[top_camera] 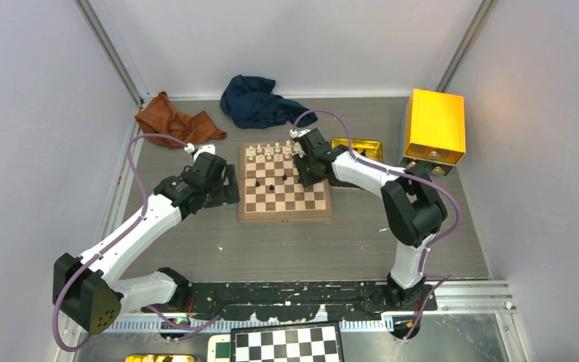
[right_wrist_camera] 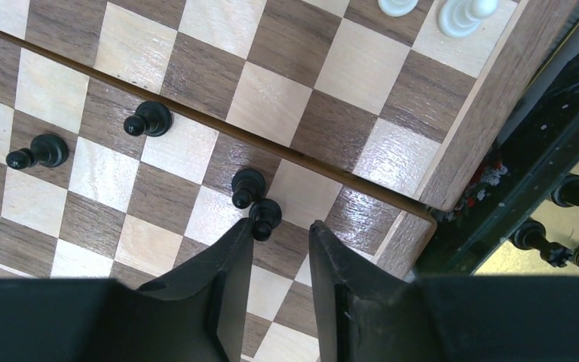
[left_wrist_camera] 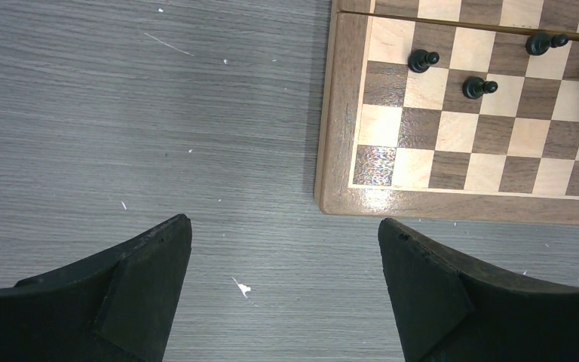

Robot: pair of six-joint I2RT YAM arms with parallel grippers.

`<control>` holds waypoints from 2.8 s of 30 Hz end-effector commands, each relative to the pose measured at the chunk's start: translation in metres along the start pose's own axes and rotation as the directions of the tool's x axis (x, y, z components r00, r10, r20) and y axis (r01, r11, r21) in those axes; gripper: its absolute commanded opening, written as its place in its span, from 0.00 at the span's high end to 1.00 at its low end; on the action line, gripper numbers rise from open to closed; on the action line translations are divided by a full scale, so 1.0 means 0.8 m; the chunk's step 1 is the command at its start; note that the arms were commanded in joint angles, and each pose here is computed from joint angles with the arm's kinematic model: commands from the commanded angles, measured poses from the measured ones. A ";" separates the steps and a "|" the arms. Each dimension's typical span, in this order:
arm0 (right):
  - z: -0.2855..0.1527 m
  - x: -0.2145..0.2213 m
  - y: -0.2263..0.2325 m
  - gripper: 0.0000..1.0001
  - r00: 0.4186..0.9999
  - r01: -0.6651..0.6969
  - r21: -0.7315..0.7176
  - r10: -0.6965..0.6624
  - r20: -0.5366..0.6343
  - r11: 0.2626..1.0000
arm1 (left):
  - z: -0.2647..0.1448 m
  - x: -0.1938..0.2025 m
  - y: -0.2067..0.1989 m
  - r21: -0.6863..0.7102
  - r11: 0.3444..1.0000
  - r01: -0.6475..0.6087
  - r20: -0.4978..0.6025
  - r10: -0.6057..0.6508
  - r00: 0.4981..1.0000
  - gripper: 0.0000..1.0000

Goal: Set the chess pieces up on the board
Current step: Pick up the chess piece from the chessboard, then place the chess piece on the chessboard.

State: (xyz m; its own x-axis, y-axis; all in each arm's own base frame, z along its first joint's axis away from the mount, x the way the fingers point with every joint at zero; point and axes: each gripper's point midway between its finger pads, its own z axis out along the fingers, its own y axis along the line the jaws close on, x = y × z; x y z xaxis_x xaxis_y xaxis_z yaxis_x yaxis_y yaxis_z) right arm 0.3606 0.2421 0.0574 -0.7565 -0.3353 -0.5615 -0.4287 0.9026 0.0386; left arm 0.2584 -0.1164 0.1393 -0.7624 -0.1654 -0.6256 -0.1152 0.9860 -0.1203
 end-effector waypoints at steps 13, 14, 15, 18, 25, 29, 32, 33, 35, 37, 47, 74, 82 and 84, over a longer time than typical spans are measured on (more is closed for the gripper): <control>-0.004 -0.038 0.013 0.73 0.997 0.021 -0.037 -0.018 0.068 0.999 | -0.010 -0.024 -0.012 0.039 0.999 0.011 0.066 -0.014 0.998 0.07; -0.005 -0.038 0.012 0.75 0.998 0.021 -0.036 -0.018 0.068 0.999 | -0.010 -0.024 -0.012 0.039 0.999 0.012 0.067 -0.014 0.998 0.07; -0.006 -0.039 0.012 0.78 0.997 0.022 -0.034 -0.020 0.069 0.999 | -0.010 -0.024 -0.012 0.040 0.999 0.012 0.067 -0.015 0.998 0.07; -0.006 -0.038 0.011 0.84 0.998 0.024 -0.031 -0.022 0.067 0.999 | -0.010 -0.024 -0.011 0.039 0.999 0.012 0.068 -0.015 0.998 0.07; -0.018 -0.037 0.007 0.93 0.997 0.022 -0.016 -0.021 0.075 1.000 | -0.011 -0.022 -0.010 0.039 0.999 0.013 0.065 -0.015 0.998 0.07; -0.030 -0.035 0.003 0.95 0.997 0.020 0.002 -0.020 0.080 1.000 | -0.010 -0.021 -0.011 0.042 0.999 0.016 0.065 -0.018 0.998 0.07; -0.041 -0.032 -0.003 0.95 0.997 0.014 0.021 -0.016 0.079 1.000 | -0.010 -0.021 -0.012 0.047 0.999 0.015 0.063 -0.018 0.998 0.07; -0.045 -0.031 -0.005 0.94 0.997 0.011 0.027 -0.013 0.082 1.000 | -0.010 -0.021 -0.012 0.047 0.999 0.016 0.063 -0.019 0.998 0.07; -0.054 -0.029 -0.008 0.94 0.996 0.004 0.040 -0.008 0.085 0.999 | -0.010 -0.020 -0.013 0.051 0.999 0.017 0.063 -0.020 0.998 0.07; -0.060 -0.023 -0.011 0.95 0.997 0.001 0.050 -0.005 0.075 0.999 | -0.009 -0.019 -0.013 0.053 0.998 0.019 0.061 -0.022 0.998 0.08; -0.074 0.010 -0.018 0.95 0.999 -0.034 0.073 0.032 0.034 0.997 | -0.008 -0.016 -0.015 0.063 0.998 0.025 0.055 -0.028 0.998 0.08; -0.046 0.035 -0.009 0.94 0.997 -0.061 0.039 0.060 0.044 0.997 | -0.010 -0.016 -0.014 0.065 0.998 0.016 0.053 -0.020 0.998 0.09; -0.040 0.034 -0.009 0.94 0.997 -0.056 0.039 0.055 0.045 0.998 | -0.008 -0.014 -0.014 0.060 0.998 0.010 0.047 -0.013 0.999 0.09; -0.039 0.034 -0.009 0.94 0.997 -0.057 0.038 0.055 0.044 0.998 | -0.007 -0.014 -0.014 0.059 0.998 0.009 0.045 -0.012 0.999 0.09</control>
State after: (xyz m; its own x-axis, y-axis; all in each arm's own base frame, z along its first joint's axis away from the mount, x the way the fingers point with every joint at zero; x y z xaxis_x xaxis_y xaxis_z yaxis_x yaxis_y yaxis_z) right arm 0.3178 0.2077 0.0578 -0.7854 -0.2892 -0.5472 -0.3588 0.9332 0.0217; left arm 0.2592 -0.1210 0.1430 -0.7554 -0.1789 -0.6304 -0.1069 0.9828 -0.1509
